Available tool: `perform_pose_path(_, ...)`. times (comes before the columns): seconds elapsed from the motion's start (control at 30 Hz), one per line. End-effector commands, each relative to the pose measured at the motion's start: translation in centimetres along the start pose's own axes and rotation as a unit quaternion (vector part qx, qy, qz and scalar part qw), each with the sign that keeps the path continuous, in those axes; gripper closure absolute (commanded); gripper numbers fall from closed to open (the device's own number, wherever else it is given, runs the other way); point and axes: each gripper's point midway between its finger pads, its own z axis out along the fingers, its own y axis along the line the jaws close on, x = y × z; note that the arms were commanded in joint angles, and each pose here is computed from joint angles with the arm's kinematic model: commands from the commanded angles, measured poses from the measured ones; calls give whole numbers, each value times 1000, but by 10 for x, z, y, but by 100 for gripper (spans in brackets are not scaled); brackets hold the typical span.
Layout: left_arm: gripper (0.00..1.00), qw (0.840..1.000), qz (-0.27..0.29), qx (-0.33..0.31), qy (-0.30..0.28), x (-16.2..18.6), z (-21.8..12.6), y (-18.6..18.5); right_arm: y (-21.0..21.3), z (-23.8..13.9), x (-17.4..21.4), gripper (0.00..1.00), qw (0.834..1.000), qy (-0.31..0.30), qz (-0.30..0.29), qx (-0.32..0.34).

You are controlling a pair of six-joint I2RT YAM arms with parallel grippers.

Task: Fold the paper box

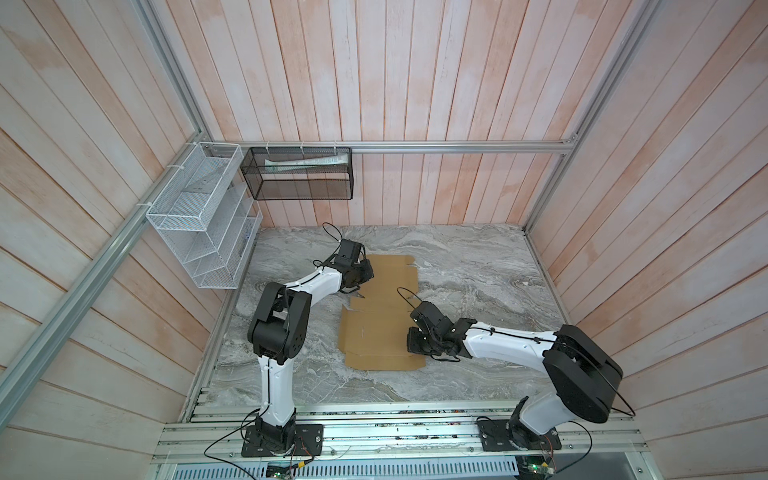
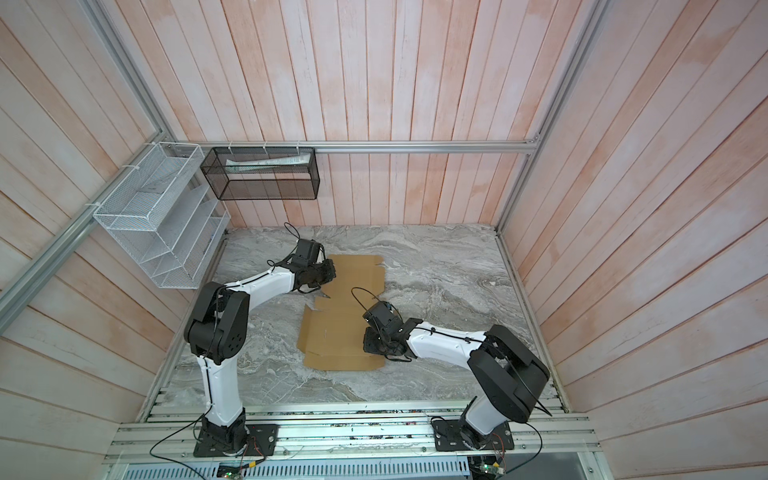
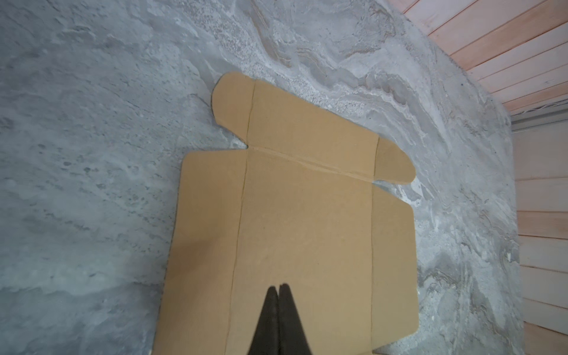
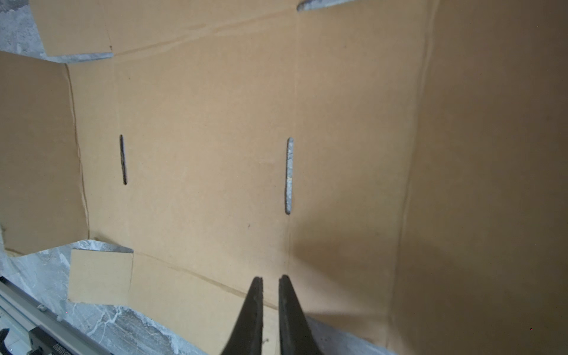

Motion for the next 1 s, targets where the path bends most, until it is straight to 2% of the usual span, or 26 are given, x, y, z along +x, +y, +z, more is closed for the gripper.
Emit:
perform_pose_path(0.0,100,1000,5,-7,21,8,12,7,-1,-5,-9,87,999,-25,23,-3)
perform_pose_path(0.17,100,999,0,-23,27,17,17,20,-17,0,-11,88,999,-23,33,11)
perform_pose_path(0.33,100,999,-11,-31,32,23,16,32,-42,6,-18,95,999,-16,37,30)
perform_pose_path(0.67,100,998,-34,-45,43,48,0,57,-86,34,-45,100,997,7,18,73)
perform_pose_path(0.77,100,997,-44,-37,54,65,-7,61,-97,46,-64,100,996,12,9,83)
perform_pose_path(0.97,100,994,-74,-5,83,104,-24,65,-98,59,-125,100,997,-2,-17,76)
